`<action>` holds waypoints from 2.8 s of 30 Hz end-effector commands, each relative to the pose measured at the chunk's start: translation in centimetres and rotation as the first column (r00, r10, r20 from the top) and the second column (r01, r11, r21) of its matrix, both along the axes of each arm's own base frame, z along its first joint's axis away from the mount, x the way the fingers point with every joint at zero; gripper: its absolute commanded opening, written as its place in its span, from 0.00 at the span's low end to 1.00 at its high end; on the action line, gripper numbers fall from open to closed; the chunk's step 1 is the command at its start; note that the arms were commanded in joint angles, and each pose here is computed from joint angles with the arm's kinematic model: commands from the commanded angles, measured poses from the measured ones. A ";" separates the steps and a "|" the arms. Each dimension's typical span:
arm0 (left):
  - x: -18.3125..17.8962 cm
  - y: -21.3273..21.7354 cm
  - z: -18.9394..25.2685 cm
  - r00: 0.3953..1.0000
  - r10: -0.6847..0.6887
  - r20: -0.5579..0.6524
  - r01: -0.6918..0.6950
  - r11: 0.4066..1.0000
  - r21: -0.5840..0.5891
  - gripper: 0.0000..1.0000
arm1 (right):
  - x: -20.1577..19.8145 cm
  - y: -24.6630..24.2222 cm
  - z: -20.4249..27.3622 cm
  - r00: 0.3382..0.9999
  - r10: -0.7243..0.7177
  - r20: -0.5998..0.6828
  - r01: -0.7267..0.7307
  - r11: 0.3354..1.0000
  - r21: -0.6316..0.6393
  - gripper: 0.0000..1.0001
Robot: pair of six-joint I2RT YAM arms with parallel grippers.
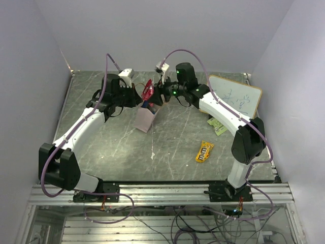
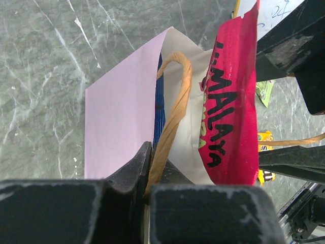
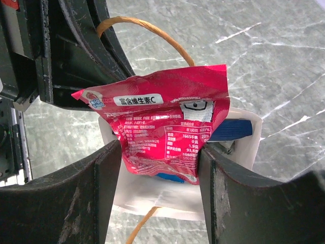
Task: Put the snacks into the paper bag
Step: Place the snack in the paper bag, then pick up the snack from the center of the board.
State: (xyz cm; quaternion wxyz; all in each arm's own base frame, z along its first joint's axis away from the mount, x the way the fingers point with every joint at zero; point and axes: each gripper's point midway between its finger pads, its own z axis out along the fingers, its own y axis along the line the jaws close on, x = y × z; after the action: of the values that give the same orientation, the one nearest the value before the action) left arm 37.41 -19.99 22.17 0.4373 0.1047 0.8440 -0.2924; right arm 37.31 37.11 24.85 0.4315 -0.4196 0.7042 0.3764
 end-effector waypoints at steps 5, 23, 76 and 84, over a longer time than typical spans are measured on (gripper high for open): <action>0.5 -0.4 2.4 0.997 -0.013 0.073 0.017 0.998 -0.052 0.07 | 0.2 -0.1 1.4 0.998 -0.008 0.063 0.007 1.000 0.015 0.63; 0.5 0.2 2.3 0.996 0.007 0.084 -0.004 0.999 -0.044 0.07 | -1.3 -1.7 5.7 0.985 0.039 0.165 -0.041 0.999 0.008 0.85; 0.4 0.5 2.7 0.989 -0.010 0.145 0.014 1.000 -0.025 0.07 | -0.8 -35.2 -20.6 0.771 -0.630 0.090 0.493 0.501 -0.711 0.64; 0.3 0.3 2.8 0.990 -0.014 0.142 0.019 0.999 -0.033 0.07 | -0.4 -35.5 -21.7 0.761 -0.638 0.123 0.492 0.443 -0.749 0.54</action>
State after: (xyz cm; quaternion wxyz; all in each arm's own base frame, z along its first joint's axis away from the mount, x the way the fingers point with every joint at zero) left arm 37.18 -19.40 22.10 0.4555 0.1142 0.8352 -0.2861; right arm 35.48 2.45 2.90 0.2474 -0.2768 0.9274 -0.0457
